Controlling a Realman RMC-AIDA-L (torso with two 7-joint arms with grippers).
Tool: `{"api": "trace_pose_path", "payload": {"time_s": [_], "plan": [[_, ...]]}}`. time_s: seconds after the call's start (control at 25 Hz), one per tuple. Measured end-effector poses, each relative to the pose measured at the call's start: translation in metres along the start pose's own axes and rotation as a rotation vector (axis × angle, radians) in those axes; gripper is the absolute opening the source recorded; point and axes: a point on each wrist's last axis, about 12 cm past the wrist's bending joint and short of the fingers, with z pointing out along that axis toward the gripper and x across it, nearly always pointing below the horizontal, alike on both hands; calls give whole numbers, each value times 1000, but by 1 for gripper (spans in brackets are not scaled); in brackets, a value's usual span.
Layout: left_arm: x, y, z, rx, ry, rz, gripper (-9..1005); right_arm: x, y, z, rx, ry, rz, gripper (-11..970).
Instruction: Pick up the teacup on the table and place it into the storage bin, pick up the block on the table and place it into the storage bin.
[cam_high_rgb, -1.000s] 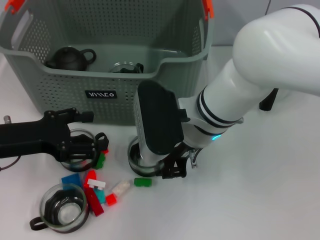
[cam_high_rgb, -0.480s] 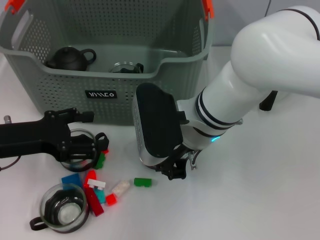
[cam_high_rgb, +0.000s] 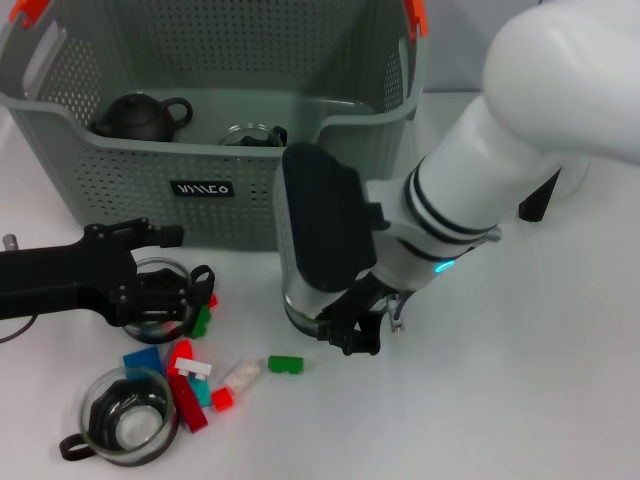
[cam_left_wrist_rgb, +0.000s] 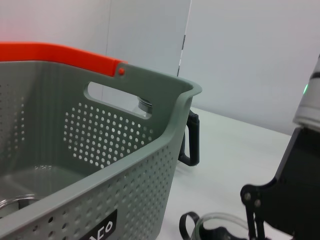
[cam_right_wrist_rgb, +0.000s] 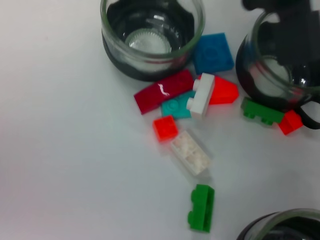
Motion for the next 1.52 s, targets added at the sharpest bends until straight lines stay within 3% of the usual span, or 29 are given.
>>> {"api": "trace_pose_path", "payload": {"time_s": [0.16, 0.48, 0.72, 0.92, 1.12, 1.28, 1.52], "plan": [[1, 0, -3, -5, -1, -5, 890, 2, -2, -25, -13, -40, 37, 57], [4, -1, -5, -8, 1, -11, 891, 11, -9, -96, -45, -197, 112, 58], [3, -1, -4, -7, 1, -8, 891, 11, -17, -162, -76, -450, 82, 60], [1, 0, -2, -2, 4, 1, 890, 15, -34, -200, 34, -705, 82, 59], [-1, 1, 0, 6, 6, 8, 889, 14, -66, -187, 166, -798, 214, 58], [-1, 0, 0, 10, 5, 9, 889, 8, -84, -152, 209, -757, 312, 57], [-1, 0, 1, 12, 4, 6, 887, -4, -102, -91, 353, -598, 369, 58]]}}
